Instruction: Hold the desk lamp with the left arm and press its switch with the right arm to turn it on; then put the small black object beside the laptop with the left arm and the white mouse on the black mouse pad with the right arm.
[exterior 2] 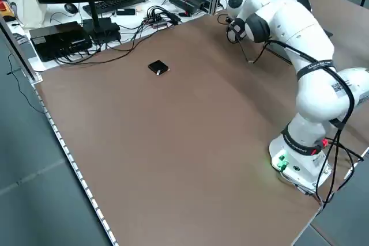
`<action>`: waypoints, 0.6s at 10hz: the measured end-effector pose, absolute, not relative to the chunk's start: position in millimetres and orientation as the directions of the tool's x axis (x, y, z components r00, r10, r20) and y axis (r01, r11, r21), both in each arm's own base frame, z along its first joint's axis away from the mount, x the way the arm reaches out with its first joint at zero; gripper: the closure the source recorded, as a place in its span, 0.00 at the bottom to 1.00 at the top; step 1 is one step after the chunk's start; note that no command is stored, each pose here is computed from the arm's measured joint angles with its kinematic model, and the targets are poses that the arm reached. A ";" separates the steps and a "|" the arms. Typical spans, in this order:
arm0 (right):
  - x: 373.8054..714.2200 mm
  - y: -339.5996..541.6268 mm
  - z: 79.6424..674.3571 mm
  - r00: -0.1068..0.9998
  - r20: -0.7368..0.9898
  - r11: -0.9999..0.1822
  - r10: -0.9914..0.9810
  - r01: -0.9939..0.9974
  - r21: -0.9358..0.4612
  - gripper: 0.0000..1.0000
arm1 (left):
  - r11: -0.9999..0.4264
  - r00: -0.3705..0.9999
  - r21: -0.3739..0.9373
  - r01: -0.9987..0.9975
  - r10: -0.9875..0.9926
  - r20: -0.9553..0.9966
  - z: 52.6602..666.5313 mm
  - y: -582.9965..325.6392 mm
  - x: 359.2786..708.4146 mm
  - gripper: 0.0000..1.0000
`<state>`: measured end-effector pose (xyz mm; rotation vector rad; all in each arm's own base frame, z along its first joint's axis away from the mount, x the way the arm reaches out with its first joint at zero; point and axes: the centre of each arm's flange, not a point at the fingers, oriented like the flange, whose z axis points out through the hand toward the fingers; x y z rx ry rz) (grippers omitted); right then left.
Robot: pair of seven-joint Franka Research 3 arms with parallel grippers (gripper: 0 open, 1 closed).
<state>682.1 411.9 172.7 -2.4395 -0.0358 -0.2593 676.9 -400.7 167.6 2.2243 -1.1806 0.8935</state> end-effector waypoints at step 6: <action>707.5 379.8 219.7 0.974 0.220 -0.793 -0.057 0.090 -0.603 0.99 | -0.523 0.419 0.096 -0.847 -0.544 0.727 167.9 -400.7 677.0 0.76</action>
